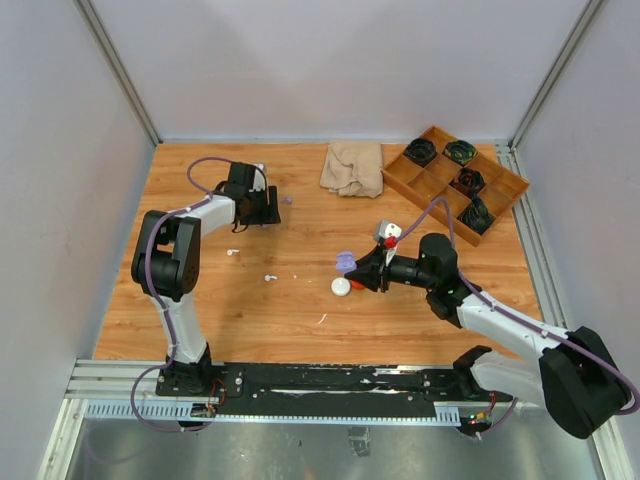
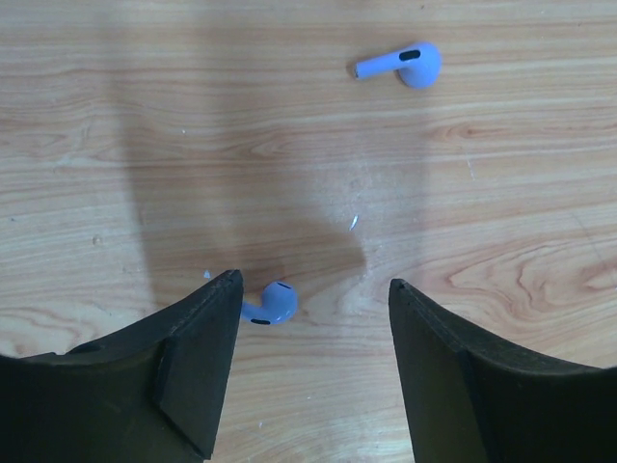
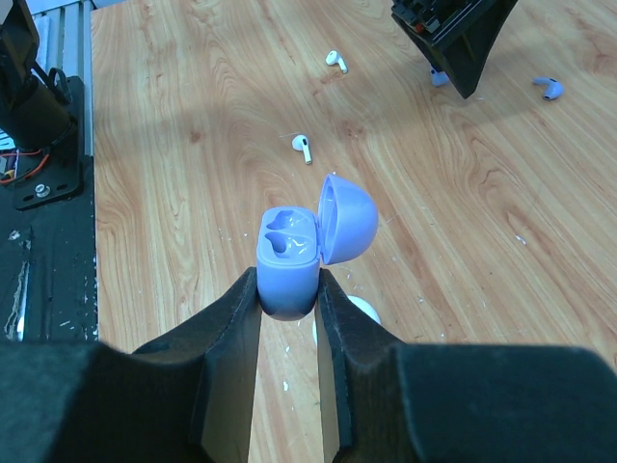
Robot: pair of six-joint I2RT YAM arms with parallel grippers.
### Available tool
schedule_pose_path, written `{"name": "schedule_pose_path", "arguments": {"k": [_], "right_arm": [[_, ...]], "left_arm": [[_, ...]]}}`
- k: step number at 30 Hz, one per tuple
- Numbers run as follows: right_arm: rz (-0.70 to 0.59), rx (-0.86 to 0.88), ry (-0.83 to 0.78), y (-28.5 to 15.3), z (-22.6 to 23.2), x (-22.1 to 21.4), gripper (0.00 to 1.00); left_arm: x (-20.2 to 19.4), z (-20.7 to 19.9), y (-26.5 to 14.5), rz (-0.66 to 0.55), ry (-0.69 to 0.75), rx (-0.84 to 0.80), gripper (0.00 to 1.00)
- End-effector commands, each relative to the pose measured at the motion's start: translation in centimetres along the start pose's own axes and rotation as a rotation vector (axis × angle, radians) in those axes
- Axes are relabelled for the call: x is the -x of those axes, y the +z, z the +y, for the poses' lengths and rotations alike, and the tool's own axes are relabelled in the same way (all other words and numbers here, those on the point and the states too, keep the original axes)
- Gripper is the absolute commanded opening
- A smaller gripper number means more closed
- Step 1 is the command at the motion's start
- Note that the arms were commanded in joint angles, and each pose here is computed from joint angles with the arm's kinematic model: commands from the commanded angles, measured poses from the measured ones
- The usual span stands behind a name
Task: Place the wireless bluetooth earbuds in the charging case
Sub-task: Pick up the earbud from the center of the board.
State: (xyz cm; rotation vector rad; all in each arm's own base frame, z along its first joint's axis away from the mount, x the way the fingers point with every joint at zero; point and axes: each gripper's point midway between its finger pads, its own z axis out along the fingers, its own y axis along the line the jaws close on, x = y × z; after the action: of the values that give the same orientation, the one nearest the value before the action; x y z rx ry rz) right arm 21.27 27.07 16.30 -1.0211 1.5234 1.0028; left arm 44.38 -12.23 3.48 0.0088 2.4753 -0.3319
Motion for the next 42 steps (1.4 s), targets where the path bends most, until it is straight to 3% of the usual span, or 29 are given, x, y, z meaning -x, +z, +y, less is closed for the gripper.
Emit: {"name": "schedule_pose_path", "arguments": {"k": [1, 17, 30, 42], "right_arm": [[-0.020, 0.022, -0.027, 0.2, 0.5, 1.1, 0.01], [-0.015, 0.023, -0.021, 0.3, 0.4, 1.0, 0.01], [-0.002, 0.025, -0.012, 0.5, 0.3, 0.7, 0.01], [0.004, 0.028, -0.008, 0.5, 0.3, 0.5, 0.01]], "left_arm": [[-1.6, 0.5, -0.4, 0.049, -0.029, 0.015, 0.66], [-1.2, 1.9, -2.3, 0.056, -0.041, 0.162, 0.56], [-0.7, 2.2, -0.6, 0.088, -0.071, 0.230, 0.45], [-1.2, 1.9, 0.3, 0.113, -0.084, 0.235, 0.43]]}}
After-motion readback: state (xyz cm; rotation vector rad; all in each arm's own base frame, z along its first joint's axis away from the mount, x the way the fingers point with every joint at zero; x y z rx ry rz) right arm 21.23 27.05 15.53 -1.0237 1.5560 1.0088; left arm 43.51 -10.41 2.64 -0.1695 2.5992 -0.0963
